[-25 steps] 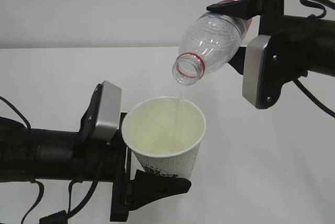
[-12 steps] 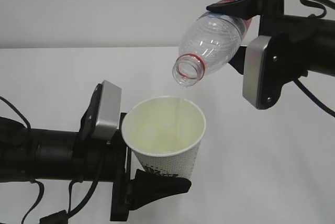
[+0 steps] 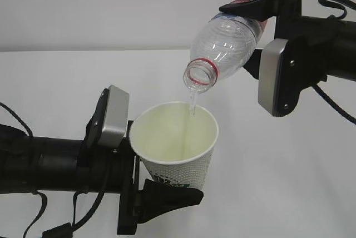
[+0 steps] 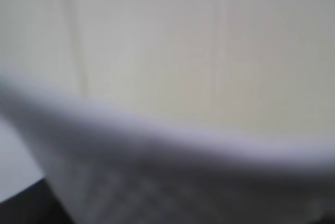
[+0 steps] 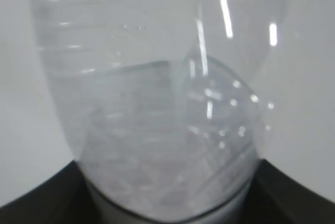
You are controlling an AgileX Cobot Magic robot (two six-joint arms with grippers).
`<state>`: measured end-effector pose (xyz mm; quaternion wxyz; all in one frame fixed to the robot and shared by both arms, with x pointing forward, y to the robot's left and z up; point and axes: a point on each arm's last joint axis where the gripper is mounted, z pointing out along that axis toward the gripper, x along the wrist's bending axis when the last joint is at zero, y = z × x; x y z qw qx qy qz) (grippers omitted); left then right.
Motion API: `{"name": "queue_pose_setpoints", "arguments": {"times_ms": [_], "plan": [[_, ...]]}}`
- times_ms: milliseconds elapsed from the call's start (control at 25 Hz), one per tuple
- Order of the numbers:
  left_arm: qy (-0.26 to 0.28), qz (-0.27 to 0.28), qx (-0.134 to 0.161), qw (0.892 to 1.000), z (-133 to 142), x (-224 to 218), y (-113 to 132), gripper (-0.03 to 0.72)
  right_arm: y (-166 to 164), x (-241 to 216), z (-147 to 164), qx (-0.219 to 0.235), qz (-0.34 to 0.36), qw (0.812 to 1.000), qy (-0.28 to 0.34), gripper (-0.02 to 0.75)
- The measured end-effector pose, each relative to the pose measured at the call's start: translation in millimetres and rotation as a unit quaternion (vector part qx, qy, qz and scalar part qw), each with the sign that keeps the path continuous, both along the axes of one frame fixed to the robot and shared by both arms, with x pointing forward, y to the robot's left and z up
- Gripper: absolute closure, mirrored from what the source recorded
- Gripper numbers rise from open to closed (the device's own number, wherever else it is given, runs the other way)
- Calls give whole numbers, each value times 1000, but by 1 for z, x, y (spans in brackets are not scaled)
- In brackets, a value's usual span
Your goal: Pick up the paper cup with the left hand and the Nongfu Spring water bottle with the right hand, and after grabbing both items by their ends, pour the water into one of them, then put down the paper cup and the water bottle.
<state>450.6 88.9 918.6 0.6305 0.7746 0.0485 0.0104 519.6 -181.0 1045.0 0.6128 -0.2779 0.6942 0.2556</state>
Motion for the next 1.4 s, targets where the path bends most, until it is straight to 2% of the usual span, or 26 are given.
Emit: {"name": "queue_pose_setpoints", "arguments": {"times_ms": [440, 800, 1040, 1400], "plan": [[4, 1, 0, 1000, 0, 0, 0, 136, 0, 0, 0, -1, 0, 1000, -1, 262], [2, -3, -14, 1000, 11, 12, -8, 137, 0, 0, 0, 1, 2, 1000, -2, 262], [1, -14, -1, 1000, 10, 8, -15, 141, 0, 0, 0, 0, 3, 1000, -2, 262], [-1, -29, 4, 1000, 9, 4, -17, 146, 0, 0, 0, 1, 3, 1000, -3, 262]]}}
